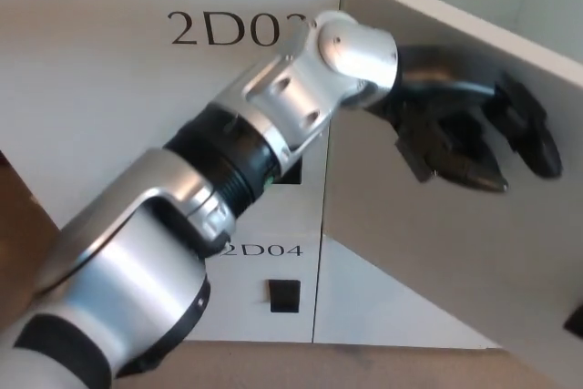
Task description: The robot walks towards an open cabinet and lifts its left hand to push the door towards the right to close it.
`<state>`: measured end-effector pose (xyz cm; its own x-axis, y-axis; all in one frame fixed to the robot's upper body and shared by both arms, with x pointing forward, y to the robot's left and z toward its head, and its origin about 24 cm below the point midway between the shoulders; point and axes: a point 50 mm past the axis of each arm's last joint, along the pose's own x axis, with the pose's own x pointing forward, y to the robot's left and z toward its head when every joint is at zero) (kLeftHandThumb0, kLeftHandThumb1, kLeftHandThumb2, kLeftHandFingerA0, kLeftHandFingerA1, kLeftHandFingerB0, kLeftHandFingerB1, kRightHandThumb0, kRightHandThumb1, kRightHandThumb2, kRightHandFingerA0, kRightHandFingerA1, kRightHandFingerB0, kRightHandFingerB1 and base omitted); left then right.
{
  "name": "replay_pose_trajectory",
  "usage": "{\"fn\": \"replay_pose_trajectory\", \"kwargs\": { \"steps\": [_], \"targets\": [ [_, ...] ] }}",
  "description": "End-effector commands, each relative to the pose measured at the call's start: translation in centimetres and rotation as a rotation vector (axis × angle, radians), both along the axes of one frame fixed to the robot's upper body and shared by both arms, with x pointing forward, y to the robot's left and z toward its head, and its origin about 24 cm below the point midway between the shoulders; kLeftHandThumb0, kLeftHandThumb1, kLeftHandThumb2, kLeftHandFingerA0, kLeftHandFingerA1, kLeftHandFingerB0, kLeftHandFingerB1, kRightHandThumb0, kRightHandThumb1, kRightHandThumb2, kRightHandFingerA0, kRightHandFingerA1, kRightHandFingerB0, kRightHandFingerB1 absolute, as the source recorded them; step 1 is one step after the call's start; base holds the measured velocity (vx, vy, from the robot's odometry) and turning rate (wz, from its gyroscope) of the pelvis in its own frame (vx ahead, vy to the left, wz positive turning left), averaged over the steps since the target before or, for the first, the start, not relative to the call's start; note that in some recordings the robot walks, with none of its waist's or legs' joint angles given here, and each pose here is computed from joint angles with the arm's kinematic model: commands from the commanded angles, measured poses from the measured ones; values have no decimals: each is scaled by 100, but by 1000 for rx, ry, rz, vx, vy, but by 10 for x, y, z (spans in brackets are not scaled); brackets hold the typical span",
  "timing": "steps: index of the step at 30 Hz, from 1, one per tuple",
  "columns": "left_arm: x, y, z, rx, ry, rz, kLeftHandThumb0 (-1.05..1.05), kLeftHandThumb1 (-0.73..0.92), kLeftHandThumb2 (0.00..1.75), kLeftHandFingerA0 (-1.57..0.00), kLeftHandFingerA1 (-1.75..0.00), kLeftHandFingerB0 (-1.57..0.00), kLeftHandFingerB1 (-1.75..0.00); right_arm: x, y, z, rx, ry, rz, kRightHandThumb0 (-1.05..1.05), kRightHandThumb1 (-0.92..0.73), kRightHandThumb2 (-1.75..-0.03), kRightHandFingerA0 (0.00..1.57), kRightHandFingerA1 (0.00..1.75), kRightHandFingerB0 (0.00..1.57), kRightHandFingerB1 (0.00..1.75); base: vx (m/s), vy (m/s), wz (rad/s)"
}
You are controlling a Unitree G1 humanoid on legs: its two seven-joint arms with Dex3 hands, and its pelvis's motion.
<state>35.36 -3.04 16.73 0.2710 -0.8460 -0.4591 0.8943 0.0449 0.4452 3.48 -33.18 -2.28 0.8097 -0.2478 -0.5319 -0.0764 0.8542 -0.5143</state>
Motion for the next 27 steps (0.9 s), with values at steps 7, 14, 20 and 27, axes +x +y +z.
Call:
{"fn": "replay_pose_trajectory", "kwargs": {
  "steps": [7,14,20,27],
  "targets": [
    [77,140,89,-116,-375,878,-61,67,60,-8,-30,-8,-26,-10,-17,32,-65,-66,7,-38,-70,-60,74,44,62,41,0,0,0],
    [75,210,60,-137,-308,989,-62,46,83,0,-41,0,-31,2,-14,36,-71,-101,65,-38,-71,-61,75,50,61,44,0,0,0],
    [69,219,31,-99,-230,933,-59,63,61,-16,-30,-9,-22,4,-9,36,-34,-121,69,-41,-66,-62,71,49,60,44,0,0,0],
    [56,194,10,-109,-193,687,-63,67,61,-22,-31,-16,-27,11,-3,38,-8,-155,73,-38,-68,-61,72,49,59,43,0,0,0]
  ]
}}
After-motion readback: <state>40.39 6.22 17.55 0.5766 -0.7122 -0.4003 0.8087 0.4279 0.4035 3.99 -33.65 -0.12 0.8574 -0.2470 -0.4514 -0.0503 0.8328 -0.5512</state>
